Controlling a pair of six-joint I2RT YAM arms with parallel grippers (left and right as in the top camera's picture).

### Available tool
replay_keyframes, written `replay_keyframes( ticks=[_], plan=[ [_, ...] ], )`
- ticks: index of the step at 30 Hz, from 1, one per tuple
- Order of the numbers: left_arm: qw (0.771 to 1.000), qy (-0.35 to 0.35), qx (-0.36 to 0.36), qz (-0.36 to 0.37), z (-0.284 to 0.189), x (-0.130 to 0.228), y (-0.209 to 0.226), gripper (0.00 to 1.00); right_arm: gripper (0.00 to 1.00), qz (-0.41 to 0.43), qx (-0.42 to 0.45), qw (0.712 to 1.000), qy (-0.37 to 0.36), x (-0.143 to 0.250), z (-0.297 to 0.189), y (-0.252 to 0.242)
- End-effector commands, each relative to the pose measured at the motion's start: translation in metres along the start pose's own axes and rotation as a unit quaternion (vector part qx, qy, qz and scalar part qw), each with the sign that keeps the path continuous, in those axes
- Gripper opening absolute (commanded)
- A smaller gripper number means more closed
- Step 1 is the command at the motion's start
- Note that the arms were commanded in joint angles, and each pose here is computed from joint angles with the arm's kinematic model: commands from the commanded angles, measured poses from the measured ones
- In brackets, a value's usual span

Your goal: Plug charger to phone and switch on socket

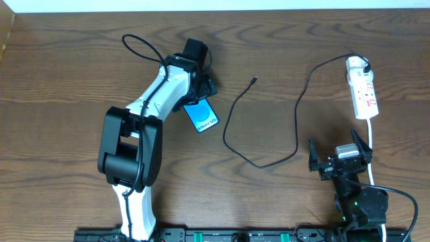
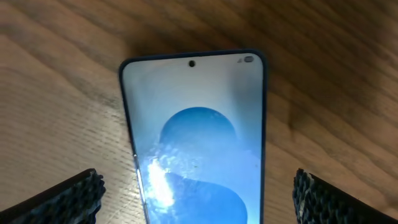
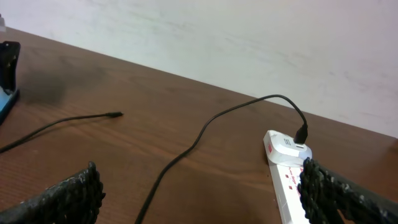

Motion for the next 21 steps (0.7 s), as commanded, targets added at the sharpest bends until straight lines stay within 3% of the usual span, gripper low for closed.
replay_keyframes(
  ticks=[1, 21],
  plan=[
    [1.0, 0.007, -0.019, -0.011, 0.006, 0.001, 0.002, 0.98, 0.99, 0.004, -0.006, 1.0, 0.0, 0.0, 0.0, 0.002],
    [1.0, 0.014, -0.01, -0.01, 0.016, 0.011, -0.009, 0.98, 0.99, 0.004, -0.006, 1.0, 0.0, 0.0, 0.0, 0.002]
  ],
)
Point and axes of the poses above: each gripper's point midway between its finger pads, its own z axis out along the fingers, its own y axis along the line the jaws close on, x = y × z, the point moved 5 cm from there along -z, back along the fingers, and after that the axes turned 13 degrees about z, right-handed, at the moved point
